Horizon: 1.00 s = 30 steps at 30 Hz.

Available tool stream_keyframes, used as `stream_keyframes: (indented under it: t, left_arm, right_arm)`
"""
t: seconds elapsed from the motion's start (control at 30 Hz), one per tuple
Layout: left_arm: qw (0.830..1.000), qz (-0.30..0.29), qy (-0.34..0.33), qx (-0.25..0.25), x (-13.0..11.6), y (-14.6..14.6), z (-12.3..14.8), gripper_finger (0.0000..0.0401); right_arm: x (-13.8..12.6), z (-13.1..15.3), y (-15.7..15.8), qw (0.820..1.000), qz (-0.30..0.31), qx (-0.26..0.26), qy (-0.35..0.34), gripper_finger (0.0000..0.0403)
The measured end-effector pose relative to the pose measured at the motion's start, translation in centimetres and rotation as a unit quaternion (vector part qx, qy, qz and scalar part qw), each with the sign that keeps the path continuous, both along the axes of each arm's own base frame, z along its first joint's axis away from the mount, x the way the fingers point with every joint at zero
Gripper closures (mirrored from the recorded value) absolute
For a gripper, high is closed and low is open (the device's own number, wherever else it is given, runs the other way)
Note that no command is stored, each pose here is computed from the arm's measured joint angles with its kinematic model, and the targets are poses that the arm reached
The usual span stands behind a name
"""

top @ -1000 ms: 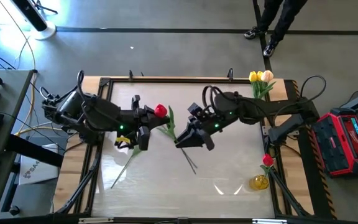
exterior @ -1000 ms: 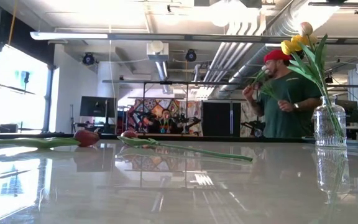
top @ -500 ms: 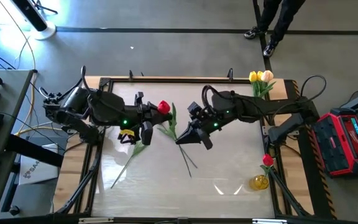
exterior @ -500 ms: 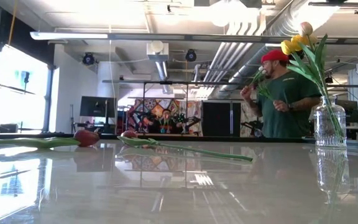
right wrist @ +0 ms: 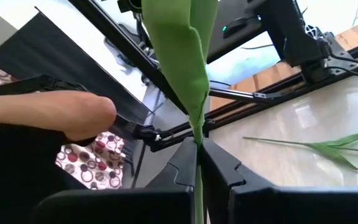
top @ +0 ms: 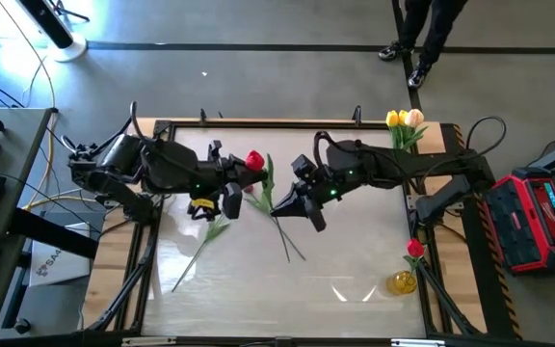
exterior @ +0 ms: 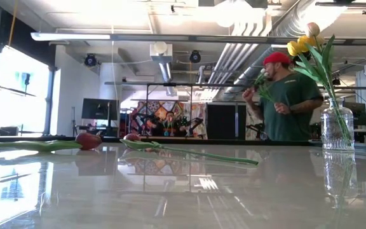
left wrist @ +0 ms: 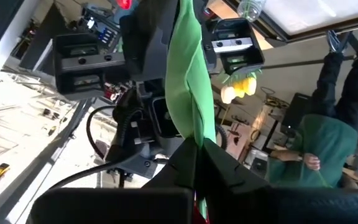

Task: Sort flowers into vase by color
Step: Put the red tulip into the yellow vase

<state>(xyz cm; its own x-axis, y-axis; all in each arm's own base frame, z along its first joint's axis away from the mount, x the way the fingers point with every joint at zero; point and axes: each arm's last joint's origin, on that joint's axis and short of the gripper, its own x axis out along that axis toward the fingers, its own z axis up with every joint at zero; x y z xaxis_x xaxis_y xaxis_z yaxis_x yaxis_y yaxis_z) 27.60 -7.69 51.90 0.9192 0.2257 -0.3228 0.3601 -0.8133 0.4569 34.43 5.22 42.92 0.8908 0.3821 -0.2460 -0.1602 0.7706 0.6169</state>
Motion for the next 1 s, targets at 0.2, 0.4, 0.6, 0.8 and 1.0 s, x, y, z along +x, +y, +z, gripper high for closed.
stream_keyframes:
  t: [0.2,0.4,0.6,0.8,1.0]
  left_arm:
    - [1.000,0.005,0.002,-0.008,0.5,-0.1,-0.3,0.0401]
    - [0.998,0.056,-0.004,-0.019,1.4,-0.2,-0.9,0.0394]
    - [0.998,0.068,-0.003,-0.016,1.8,-0.3,-1.1,0.0372]
    - [0.997,0.071,-0.022,-0.037,1.9,-0.4,-0.9,0.0352]
    - [0.996,0.072,-0.027,-0.053,1.9,-0.4,-0.8,0.0317]
  right_arm:
    - [0.0,-0.1,0.0,1.000,-0.004,-0.002,0.003,0.0402]
    - [0.0,-0.1,0.0,1.000,-0.015,-0.003,0.006,0.0403]
    - [0.0,-0.1,0.1,1.000,-0.023,-0.005,0.006,0.0403]
    - [0.0,-0.1,0.2,1.000,-0.028,-0.009,0.004,0.0403]
    - [0.0,-0.1,0.1,0.999,-0.036,-0.011,0.004,0.0403]
